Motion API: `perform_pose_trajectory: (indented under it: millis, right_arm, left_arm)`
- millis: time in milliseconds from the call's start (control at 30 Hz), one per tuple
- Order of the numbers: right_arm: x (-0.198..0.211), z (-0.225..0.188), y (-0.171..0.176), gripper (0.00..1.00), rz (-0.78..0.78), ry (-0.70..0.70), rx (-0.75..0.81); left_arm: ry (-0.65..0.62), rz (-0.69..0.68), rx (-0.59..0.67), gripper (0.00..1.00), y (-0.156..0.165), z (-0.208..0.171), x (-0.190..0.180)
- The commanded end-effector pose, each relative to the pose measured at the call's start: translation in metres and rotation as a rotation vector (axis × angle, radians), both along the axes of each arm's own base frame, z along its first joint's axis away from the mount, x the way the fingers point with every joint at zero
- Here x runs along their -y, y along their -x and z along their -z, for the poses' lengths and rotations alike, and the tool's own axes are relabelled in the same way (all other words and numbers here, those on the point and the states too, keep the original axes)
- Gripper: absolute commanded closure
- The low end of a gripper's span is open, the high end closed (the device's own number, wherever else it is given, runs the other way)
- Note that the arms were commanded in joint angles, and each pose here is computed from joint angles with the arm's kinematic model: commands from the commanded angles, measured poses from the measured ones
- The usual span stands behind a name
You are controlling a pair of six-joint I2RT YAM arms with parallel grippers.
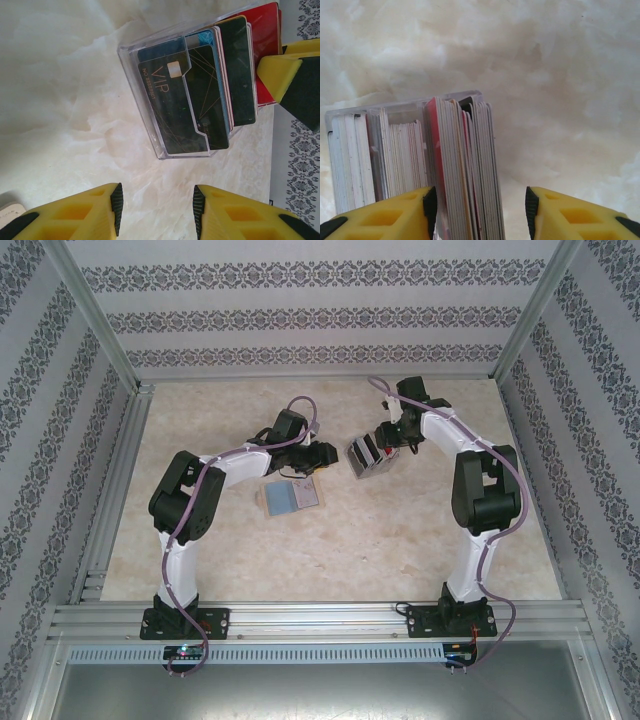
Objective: Put the credit cards into the card holder
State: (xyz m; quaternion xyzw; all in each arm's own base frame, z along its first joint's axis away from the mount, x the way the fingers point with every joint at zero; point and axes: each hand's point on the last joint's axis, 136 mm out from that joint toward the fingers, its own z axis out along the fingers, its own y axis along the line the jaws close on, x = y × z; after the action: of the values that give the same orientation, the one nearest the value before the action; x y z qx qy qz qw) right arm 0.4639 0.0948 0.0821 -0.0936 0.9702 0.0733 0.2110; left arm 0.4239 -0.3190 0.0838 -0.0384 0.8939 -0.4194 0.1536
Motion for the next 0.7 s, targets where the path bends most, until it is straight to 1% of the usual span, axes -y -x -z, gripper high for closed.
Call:
perform_pose_trajectory:
  millis: [0, 233, 433, 533, 667]
  right_arm:
    - [0.010, -0.005, 0.000, 0.48, 0.015, 0.033, 0.012]
    - [0.011, -0.027, -0.001, 0.49, 0.022, 0.008, 0.061]
    - [0.010, -0.029, -0.001, 0.51, 0.018, -0.005, 0.062]
    - [0.009, -0.027, 0.000, 0.54, 0.014, -0.009, 0.057]
    - [0.005, -0.024, 0.002, 0.53, -0.006, -0.030, 0.042]
  left_arm:
    - [0.036, 0.011, 0.031, 0.56, -0.006, -0.011, 0.009]
    - [0.044, 0.015, 0.024, 0.56, -0.006, -0.008, 0.013]
    - [0.045, 0.019, 0.025, 0.56, -0.006, -0.009, 0.014]
    - [0.044, 0.020, 0.024, 0.56, -0.006, -0.008, 0.014]
    - [0.044, 0.021, 0.024, 0.56, -0.005, -0.008, 0.014]
